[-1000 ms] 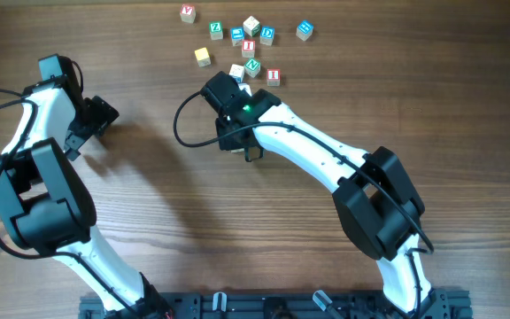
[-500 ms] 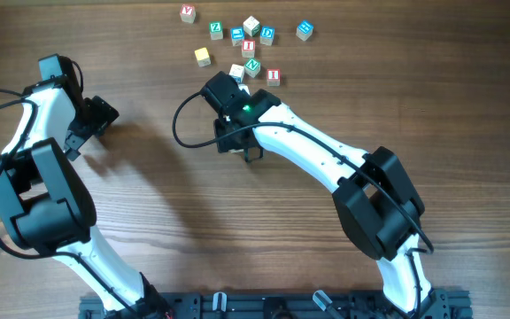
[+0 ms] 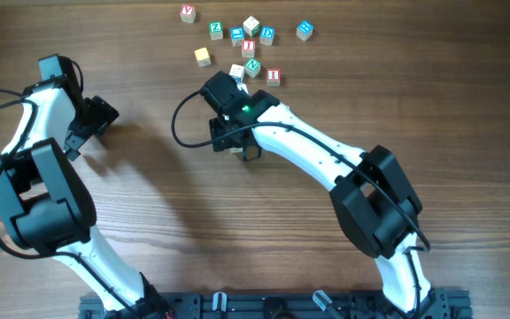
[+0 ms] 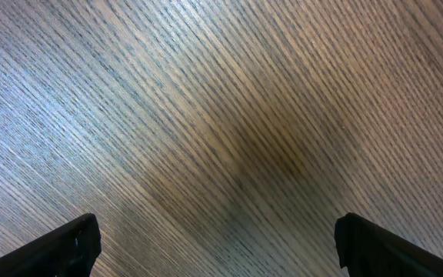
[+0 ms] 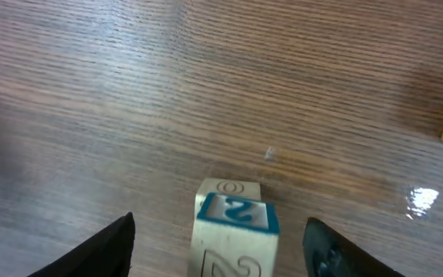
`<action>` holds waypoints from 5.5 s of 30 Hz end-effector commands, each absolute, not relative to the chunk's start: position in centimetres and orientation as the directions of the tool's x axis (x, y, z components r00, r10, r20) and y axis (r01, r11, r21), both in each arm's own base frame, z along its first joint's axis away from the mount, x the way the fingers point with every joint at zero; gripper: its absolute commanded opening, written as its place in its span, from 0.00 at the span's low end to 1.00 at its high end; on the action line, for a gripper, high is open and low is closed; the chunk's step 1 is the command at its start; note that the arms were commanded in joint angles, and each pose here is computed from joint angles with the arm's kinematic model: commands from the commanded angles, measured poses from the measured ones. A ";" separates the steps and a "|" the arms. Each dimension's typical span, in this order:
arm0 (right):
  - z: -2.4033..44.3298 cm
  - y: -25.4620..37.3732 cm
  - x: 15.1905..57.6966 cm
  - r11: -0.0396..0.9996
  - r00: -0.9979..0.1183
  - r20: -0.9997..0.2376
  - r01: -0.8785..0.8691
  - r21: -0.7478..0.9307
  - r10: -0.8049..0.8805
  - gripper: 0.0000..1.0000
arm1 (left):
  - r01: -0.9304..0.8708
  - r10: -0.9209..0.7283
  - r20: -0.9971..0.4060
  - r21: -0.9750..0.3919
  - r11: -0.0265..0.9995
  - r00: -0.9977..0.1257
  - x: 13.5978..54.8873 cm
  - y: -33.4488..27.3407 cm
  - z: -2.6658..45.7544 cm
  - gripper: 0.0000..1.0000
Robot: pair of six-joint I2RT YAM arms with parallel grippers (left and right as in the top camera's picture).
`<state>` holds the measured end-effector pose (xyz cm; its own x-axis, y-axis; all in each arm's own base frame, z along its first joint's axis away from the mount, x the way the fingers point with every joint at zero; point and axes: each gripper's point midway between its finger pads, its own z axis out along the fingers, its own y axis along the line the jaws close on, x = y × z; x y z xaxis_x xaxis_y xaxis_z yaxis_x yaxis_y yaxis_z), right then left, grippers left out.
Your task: Form a tower
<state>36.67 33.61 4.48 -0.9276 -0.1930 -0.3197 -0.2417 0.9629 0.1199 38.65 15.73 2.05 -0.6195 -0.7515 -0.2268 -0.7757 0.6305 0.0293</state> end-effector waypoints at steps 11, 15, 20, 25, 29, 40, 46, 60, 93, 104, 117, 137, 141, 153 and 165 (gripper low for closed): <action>-0.1 33.6 35.9 0.977 -0.939 -0.288 -0.209 0.038 -0.189 0.61 | -0.779 -0.754 -0.227 0.039 0.625 -0.616 38.4 15.9 1.9 1.00; -0.8 32.9 36.3 0.979 -0.931 -0.306 -0.201 -0.021 -0.198 0.57 | -0.780 -0.754 -0.227 0.039 0.625 -0.616 38.4 16.0 1.9 1.00; -0.8 33.1 36.6 0.980 -0.927 -0.320 -0.200 -0.017 -0.194 0.45 | -0.780 -0.754 -0.227 0.039 0.625 -0.616 38.4 16.0 1.9 1.00; -0.8 33.1 36.6 0.975 -0.923 -0.318 -0.221 -0.024 -0.217 0.45 | -0.780 -0.754 -0.227 0.040 0.625 -0.616 38.4 16.0 1.9 1.00; -0.8 33.1 36.6 0.975 -0.923 -0.319 -0.221 -0.024 -0.217 0.36 | -0.780 -0.755 -0.227 0.039 0.625 -0.616 38.4 16.0 1.9 1.00; -0.4 32.6 36.5 0.977 -0.928 -0.307 -0.212 -0.030 -0.211 0.28 | -0.780 -0.754 -0.227 0.039 0.625 -0.616 38.4 16.0 1.9 1.00; 0.7 31.6 35.4 0.983 -0.951 -0.250 -0.182 -0.012 -0.179 0.27 | -0.780 -0.755 -0.227 0.039 0.625 -0.616 38.4 16.0 1.9 1.00; 0.4 32.8 34.0 0.981 -0.970 -0.184 -0.176 0.077 -0.160 0.42 | -0.780 -0.754 -0.227 0.039 0.625 -0.616 38.4 16.0 1.9 1.00; 3.5 21.2 44.7 0.998 -0.956 -0.286 0.049 0.048 0.061 0.82 | -0.780 -0.755 -0.227 0.039 0.625 -0.616 38.4 16.0 1.9 1.00; 1.9 22.4 44.9 0.994 -0.950 -0.309 -0.068 0.086 -0.038 0.56 | -0.780 -0.755 -0.227 0.039 0.625 -0.616 38.4 16.0 1.9 1.00; 2.0 22.2 45.2 0.994 -0.944 -0.324 -0.084 0.064 -0.059 0.37 | -0.780 -0.754 -0.227 0.039 0.625 -0.616 38.4 16.0 1.9 1.00; 2.4 21.9 44.6 0.996 -0.953 -0.301 -0.060 0.061 -0.039 0.28 | -0.780 -0.754 -0.227 0.039 0.625 -0.616 38.4 16.0 1.9 1.00; 10.7 24.3 45.8 0.979 -0.911 -0.412 -0.108 0.173 -0.028 0.28 | -0.780 -0.754 -0.227 0.040 0.625 -0.616 38.4 16.0 1.9 1.00; 15.2 30.3 35.0 0.971 -0.921 -0.369 -0.192 0.143 -0.128 0.30 | -0.780 -0.755 -0.227 0.039 0.625 -0.616 38.4 16.0 1.9 1.00; 8.5 31.6 33.6 0.981 -0.947 -0.278 -0.187 0.060 -0.163 0.32 | -0.780 -0.755 -0.227 0.039 0.625 -0.616 38.4 16.0 1.9 1.00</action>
